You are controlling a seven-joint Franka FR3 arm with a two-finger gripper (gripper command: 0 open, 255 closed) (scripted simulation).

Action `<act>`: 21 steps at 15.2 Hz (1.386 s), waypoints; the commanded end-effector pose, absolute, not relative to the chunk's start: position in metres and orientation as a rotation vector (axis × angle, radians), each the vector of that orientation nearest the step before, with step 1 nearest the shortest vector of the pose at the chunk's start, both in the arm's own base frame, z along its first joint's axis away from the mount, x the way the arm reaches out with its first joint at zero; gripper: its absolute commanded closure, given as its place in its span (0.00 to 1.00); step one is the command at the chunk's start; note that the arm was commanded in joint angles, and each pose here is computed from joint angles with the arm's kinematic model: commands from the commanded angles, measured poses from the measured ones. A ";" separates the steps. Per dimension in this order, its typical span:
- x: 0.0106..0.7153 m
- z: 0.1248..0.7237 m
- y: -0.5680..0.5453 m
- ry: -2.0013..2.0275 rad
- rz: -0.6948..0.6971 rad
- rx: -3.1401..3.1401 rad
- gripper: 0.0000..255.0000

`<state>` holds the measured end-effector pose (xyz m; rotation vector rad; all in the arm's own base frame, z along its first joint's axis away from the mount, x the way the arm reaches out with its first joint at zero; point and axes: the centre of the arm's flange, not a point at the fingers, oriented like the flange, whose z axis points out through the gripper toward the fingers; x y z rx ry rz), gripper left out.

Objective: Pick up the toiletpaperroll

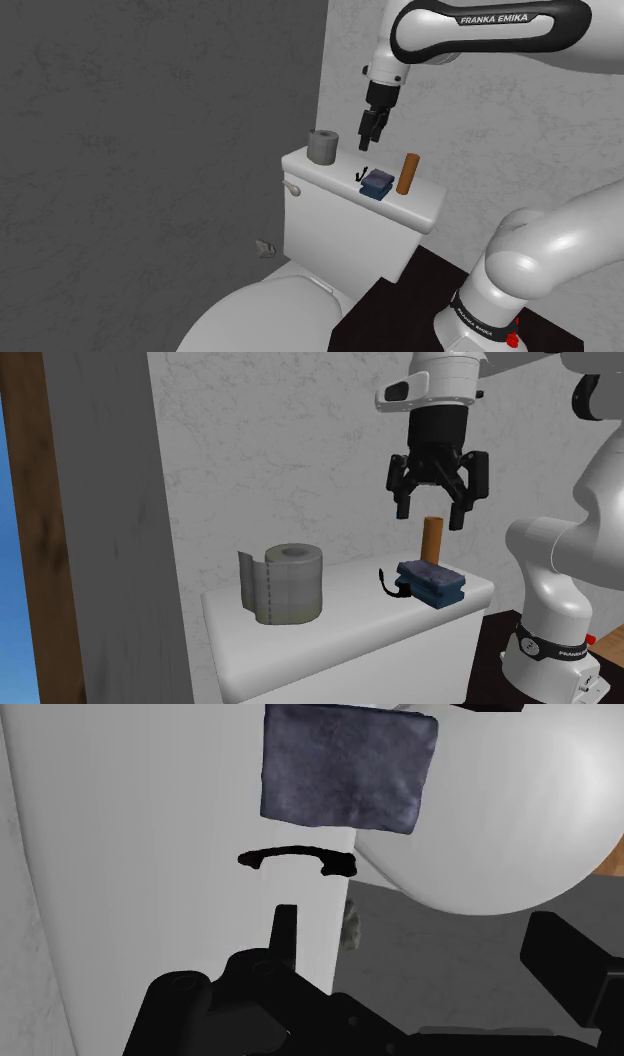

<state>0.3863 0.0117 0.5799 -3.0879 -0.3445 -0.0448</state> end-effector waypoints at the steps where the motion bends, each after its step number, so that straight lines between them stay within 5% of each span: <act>1: 0.412 0.576 0.006 -0.369 -0.042 -3.088 0.00; 16: 0.607 0.547 -0.022 -0.548 -0.023 -3.083 0.00; 21: 0.616 0.525 -0.022 -0.555 -0.022 -3.083 0.00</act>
